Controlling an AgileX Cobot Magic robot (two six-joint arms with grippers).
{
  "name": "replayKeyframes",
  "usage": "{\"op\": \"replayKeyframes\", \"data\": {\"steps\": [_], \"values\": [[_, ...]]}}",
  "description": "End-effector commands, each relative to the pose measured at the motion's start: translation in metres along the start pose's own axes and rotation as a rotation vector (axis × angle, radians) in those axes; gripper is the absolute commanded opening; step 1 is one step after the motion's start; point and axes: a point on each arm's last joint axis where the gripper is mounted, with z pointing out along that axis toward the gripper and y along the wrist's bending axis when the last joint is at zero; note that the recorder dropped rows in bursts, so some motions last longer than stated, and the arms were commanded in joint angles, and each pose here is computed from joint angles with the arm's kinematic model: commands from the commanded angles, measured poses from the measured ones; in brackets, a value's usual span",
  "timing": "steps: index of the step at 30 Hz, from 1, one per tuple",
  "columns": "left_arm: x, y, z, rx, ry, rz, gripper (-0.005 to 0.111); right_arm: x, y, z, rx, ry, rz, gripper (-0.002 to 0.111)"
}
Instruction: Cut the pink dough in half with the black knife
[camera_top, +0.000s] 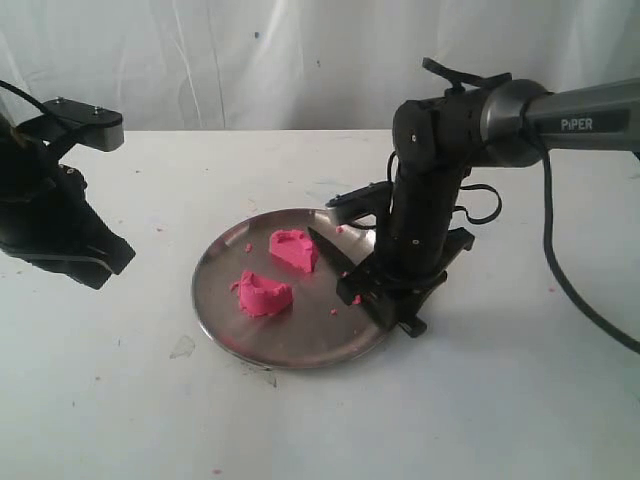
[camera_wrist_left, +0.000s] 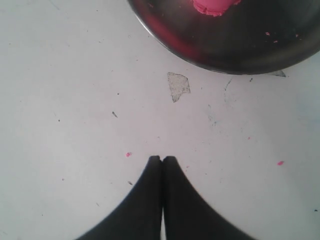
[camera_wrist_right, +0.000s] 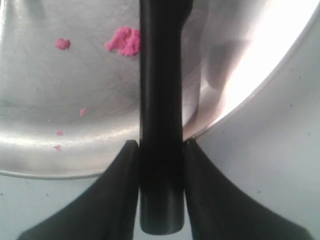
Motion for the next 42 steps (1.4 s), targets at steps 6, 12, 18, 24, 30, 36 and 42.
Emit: {"op": "replayKeyframes", "data": {"steps": [6,12,18,24,30,36,42], "values": [[0.003,-0.002,-0.001,0.013,0.007,-0.008,0.000,0.003,-0.003,-0.004,0.019,0.018,-0.004,0.046],[0.003,-0.002,-0.001,0.013,0.007,-0.008,0.000,0.002,-0.001,-0.044,0.031,-0.083,-0.010,0.046],[0.003,-0.002,-0.001,0.012,0.006,-0.008,0.000,0.008,0.002,-0.084,0.053,-0.179,-0.020,0.046],[0.001,0.003,-0.001,-0.043,-0.020,0.049,0.000,0.019,-0.024,-0.109,0.326,-0.188,-0.002,0.032],[0.024,0.017,0.018,-0.191,0.086,-0.006,0.000,0.040,-0.063,-0.125,0.349,-0.160,0.212,0.001],[0.056,0.033,0.015,-0.442,0.072,-0.135,0.000,0.071,-0.072,-0.171,0.209,-0.544,0.372,0.000],[0.092,0.022,-0.034,-0.495,-0.237,-0.190,0.000,0.130,-0.045,-0.219,0.224,-1.098,0.395,0.000]]}}
